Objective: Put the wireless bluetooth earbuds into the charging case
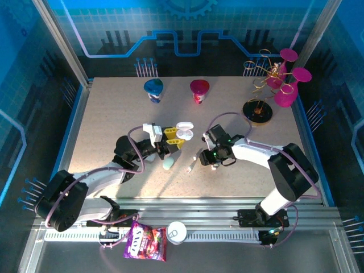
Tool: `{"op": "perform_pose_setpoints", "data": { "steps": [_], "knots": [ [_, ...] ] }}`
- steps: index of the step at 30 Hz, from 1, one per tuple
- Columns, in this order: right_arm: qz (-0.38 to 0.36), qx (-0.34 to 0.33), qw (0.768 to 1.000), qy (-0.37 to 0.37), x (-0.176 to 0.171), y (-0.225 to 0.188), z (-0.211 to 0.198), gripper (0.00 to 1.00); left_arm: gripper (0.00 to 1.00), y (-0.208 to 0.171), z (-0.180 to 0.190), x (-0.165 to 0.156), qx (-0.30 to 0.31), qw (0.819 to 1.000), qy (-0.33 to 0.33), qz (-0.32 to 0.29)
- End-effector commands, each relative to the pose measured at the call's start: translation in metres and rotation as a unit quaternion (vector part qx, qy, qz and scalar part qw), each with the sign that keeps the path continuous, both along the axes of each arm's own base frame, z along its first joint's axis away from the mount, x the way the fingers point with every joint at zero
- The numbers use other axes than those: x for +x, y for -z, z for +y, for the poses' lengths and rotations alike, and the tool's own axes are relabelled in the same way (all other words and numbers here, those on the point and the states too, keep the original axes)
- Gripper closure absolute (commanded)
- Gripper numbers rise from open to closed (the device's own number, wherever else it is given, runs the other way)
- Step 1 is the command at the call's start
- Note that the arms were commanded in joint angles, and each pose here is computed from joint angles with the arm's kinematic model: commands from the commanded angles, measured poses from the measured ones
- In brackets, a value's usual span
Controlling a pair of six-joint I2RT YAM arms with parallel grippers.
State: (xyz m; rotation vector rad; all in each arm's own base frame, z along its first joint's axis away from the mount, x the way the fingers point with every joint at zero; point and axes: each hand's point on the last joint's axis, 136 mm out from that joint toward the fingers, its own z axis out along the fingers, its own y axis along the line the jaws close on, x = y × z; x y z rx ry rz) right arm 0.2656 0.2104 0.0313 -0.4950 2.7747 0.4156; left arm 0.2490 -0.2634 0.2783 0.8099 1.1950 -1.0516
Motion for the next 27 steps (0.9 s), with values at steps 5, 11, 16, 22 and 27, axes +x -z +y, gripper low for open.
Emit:
{"op": "perform_pose_setpoints", "data": {
  "steps": [5, 11, 16, 22, 27],
  "knots": [
    [-0.031, -0.046, 0.998, -0.008, 0.003, -0.017, 0.015, 0.57, 0.76, -0.005, 0.005, -0.008, 0.006, 1.000, -0.008, -0.018],
    [-0.027, -0.085, 0.996, -0.016, 0.003, -0.011, 0.015, 0.65, 0.76, -0.006, 0.008, -0.012, 0.005, 1.000, -0.011, -0.023],
    [-0.022, -0.127, 0.991, -0.026, 0.001, -0.007, 0.011, 0.69, 0.76, -0.009, 0.011, -0.015, 0.012, 0.999, -0.018, -0.030],
    [-0.013, -0.154, 0.987, -0.036, -0.002, 0.001, 0.014, 0.73, 0.75, -0.010, 0.012, -0.016, 0.016, 0.999, -0.021, -0.034],
    [-0.004, -0.162, 0.986, -0.039, -0.003, 0.008, 0.014, 0.74, 0.75, -0.009, 0.011, -0.017, 0.014, 0.999, -0.016, -0.031]
  ]
}}
